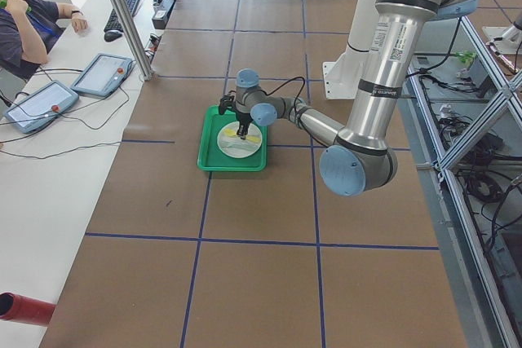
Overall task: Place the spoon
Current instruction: 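Lower the left gripper and close it on the yellow spoon handle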
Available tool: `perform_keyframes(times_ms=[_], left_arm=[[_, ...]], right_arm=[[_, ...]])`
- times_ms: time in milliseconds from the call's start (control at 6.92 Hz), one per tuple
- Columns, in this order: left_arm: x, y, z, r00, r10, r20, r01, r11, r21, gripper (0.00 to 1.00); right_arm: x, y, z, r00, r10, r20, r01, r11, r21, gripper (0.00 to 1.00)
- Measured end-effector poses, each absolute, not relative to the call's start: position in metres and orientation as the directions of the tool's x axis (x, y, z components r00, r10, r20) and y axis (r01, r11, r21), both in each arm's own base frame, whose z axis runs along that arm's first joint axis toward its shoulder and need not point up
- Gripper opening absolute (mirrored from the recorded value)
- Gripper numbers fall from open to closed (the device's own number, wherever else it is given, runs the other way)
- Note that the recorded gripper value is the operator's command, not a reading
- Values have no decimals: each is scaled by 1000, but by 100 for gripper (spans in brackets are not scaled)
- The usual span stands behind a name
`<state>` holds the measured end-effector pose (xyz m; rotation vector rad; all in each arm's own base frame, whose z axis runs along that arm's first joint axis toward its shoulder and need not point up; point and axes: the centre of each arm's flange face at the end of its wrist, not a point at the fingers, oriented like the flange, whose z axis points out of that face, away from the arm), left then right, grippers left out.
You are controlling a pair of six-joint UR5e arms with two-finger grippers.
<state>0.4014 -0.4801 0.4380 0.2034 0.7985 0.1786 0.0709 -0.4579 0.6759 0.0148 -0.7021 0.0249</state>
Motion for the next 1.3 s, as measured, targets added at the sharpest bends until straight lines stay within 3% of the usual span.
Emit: perform_keyframes(times_ms=[1011,1300], left_arm=[[401,-480,440,688,232,-688,-87,967,240,30],[401,-479,440,688,232,-688,-90,968,236,5]], right_arm=[[71,-458,676,763,18,646,-28,1000,6,100],[71,-458,676,763,17,646,-28,1000,6,100]])
